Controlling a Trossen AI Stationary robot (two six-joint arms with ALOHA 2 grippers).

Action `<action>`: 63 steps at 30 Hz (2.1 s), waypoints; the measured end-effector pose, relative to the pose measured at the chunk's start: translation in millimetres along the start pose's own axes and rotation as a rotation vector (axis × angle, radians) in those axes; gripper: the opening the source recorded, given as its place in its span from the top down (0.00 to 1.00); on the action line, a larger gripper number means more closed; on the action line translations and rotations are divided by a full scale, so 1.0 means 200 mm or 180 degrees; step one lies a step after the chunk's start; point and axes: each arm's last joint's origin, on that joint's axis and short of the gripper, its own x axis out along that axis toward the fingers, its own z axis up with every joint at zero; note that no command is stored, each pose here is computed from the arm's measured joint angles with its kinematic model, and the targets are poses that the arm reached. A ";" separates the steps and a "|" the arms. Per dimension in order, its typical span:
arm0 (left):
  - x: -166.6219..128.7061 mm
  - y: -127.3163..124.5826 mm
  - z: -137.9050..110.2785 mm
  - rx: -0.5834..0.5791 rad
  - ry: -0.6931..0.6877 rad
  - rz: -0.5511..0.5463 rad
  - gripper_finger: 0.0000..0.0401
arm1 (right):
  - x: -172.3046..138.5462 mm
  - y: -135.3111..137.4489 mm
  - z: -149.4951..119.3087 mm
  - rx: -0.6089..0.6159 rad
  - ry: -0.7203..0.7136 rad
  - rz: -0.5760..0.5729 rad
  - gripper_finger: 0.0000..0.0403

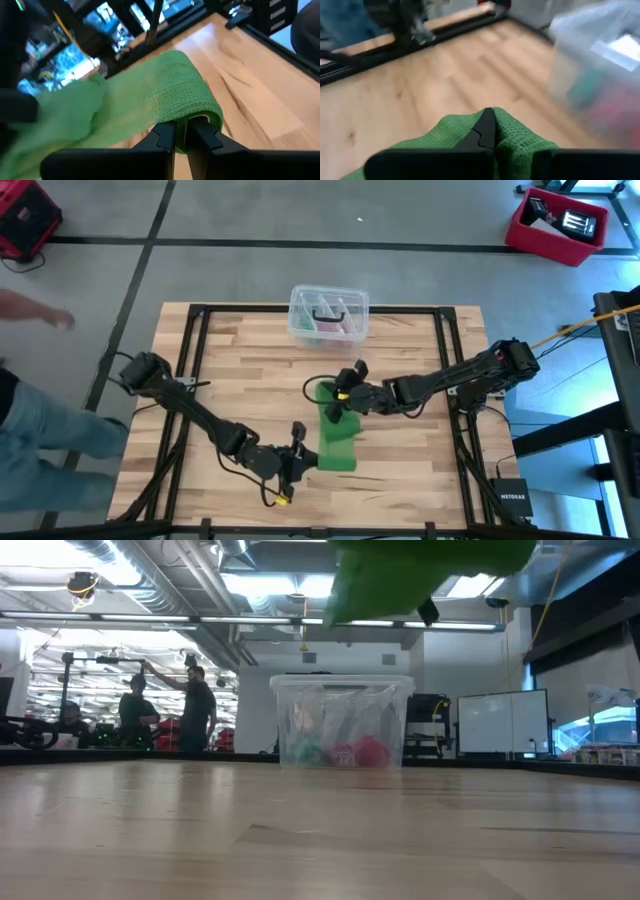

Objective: Roll bandage
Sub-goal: Roll the green bandage

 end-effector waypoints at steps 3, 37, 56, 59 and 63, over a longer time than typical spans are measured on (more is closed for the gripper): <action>-0.01 -0.01 0.02 0.0199 -0.0102 0.0105 0.96 | 0.01 0.00 -0.05 0.0136 0.0199 0.0213 0.99; -0.06 -0.02 0.10 0.0772 -0.0050 0.0478 0.96 | -0.12 -0.02 0.13 0.1042 0.0794 0.1605 0.43; -0.04 -0.02 0.07 0.0528 0.0031 0.0420 0.96 | -0.11 -0.11 0.17 0.1313 0.1402 0.1731 0.43; -0.04 -0.02 0.07 0.0531 0.0033 0.0416 0.96 | -0.14 -0.09 0.21 0.1165 0.1413 0.1788 0.43; -0.04 -0.02 0.07 0.0530 0.0029 0.0416 0.96 | -0.26 -0.09 0.36 0.0991 0.1360 0.1599 0.43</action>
